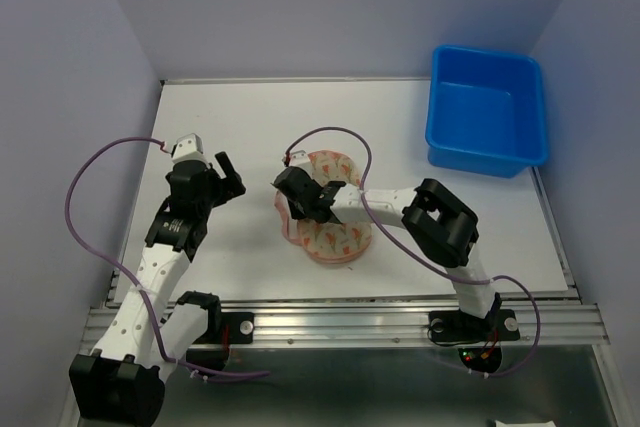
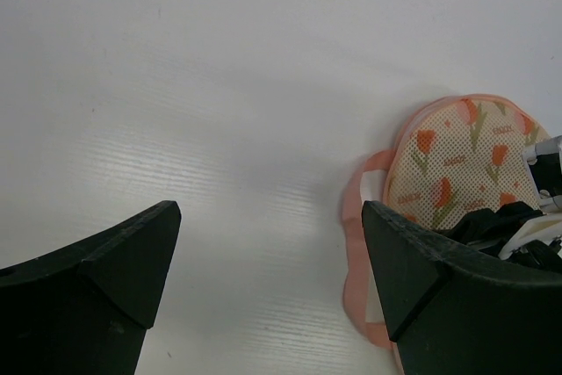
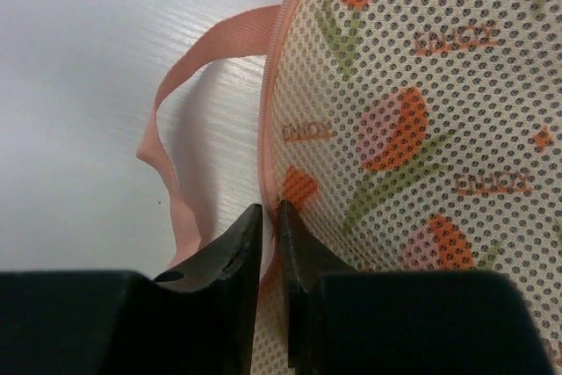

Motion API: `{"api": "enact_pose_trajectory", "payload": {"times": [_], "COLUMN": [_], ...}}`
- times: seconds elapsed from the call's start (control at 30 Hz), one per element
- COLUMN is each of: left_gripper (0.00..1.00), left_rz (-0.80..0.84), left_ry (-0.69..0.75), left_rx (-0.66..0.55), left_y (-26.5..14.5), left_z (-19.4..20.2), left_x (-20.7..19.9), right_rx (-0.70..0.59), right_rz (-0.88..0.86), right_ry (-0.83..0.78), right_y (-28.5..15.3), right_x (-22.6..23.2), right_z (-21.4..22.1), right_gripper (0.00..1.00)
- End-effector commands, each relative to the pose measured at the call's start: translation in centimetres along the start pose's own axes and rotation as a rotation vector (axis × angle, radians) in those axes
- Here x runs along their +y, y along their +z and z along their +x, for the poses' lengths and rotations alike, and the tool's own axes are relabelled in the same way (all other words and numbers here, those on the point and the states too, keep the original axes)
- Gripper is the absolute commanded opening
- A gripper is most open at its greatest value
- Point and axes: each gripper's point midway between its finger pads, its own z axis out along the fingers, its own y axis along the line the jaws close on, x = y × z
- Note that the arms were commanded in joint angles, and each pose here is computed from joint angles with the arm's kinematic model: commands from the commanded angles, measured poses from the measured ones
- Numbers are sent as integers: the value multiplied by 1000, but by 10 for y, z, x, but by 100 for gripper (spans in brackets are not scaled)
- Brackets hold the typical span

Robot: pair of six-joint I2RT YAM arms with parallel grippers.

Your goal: Unzip the laundry bag and remove the bra

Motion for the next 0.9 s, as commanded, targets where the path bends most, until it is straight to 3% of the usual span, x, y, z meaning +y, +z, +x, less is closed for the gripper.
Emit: {"api": "enact_pose_trajectory", "payload": {"times": [0.0, 0.1, 0.27, 0.5, 0.73, 0.87], "left_gripper": [97, 97, 97, 97, 97, 97], "left_rz": [-1, -1, -2, -5, -7, -9], "left_ry": [14, 13, 14, 12, 15, 14], "left_rx": [-21, -21, -20, -19, -15, -13], "left_y": [1, 1, 1, 1, 2, 2], "left_z": [-3, -3, -2, -2, 0, 0], "left_x": [3, 3, 3, 4, 5, 5], "right_rx": [-53, -72, -99, -231, -296, -275], "right_rz": [17, 23, -16, -63, 30, 95], "right_ry": [33, 32, 26, 30, 35, 40], "right_y": [-3, -9, -27, -101, -145, -150], "right_x": [3, 1, 8, 4, -55, -102], "right_z": [-14, -21, -41, -104, -128, -115], "right_gripper": [15, 2, 1, 1, 1, 1]}}
